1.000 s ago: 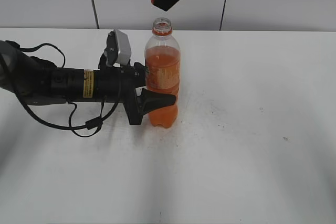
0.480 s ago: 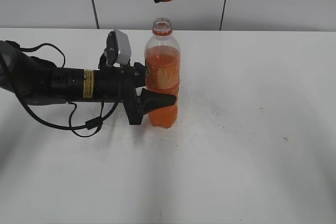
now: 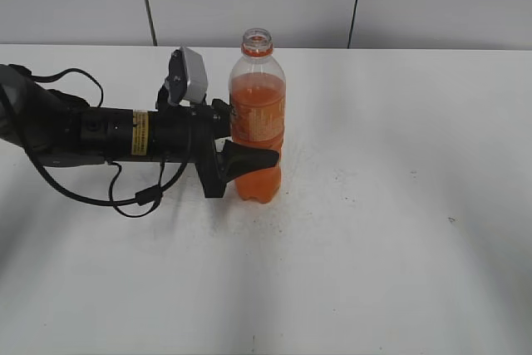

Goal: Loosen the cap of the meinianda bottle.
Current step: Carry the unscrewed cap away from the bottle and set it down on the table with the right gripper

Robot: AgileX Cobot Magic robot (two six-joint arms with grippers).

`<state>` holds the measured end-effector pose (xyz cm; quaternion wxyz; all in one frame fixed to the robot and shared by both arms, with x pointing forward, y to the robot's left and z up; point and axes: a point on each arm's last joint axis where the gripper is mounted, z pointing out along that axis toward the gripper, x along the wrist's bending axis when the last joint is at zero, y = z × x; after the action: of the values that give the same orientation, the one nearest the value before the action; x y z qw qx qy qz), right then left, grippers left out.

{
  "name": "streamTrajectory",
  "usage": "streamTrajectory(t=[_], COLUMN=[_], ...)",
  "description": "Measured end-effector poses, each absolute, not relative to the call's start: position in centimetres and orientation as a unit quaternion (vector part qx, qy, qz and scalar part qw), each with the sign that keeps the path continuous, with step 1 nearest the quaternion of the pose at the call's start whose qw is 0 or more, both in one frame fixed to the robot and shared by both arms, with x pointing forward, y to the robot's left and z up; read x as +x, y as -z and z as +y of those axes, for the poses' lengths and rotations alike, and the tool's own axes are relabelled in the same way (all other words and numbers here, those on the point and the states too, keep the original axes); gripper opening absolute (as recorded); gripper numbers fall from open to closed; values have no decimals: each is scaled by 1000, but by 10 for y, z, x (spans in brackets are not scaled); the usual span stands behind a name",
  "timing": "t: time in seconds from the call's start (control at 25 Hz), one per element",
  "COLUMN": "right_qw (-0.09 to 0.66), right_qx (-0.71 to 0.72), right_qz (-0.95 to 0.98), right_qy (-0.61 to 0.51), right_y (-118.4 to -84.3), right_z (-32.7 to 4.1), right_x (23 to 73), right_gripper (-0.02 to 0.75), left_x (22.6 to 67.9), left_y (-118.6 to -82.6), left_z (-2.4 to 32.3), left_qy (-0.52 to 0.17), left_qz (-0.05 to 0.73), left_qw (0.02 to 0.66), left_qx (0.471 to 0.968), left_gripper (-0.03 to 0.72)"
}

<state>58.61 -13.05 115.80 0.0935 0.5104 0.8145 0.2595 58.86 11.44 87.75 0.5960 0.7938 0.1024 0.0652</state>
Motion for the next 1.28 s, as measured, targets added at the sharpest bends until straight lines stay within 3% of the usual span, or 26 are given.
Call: streamTrajectory(t=[0.32, 0.52, 1.0, 1.28], right_qw=[97, 83, 92, 111], right_qx=[610, 642, 660, 661], right_qz=[761, 745, 729, 723], right_qy=[-198, -161, -154, -164], right_y=[-1131, -1103, -980, -937], right_z=[-235, -271, -281, -281], right_x=[594, 594, 589, 606], right_gripper=[272, 272, 272, 272], left_x=[589, 589, 589, 588], left_y=[-878, -878, -878, -878], left_z=[114, 114, 114, 114], left_qy=[-65, -65, -65, -65], left_qz=[102, 102, 102, 102], left_qw=[596, 596, 596, 597], left_qx=[794, 794, 794, 793], left_gripper=[410, 410, 410, 410])
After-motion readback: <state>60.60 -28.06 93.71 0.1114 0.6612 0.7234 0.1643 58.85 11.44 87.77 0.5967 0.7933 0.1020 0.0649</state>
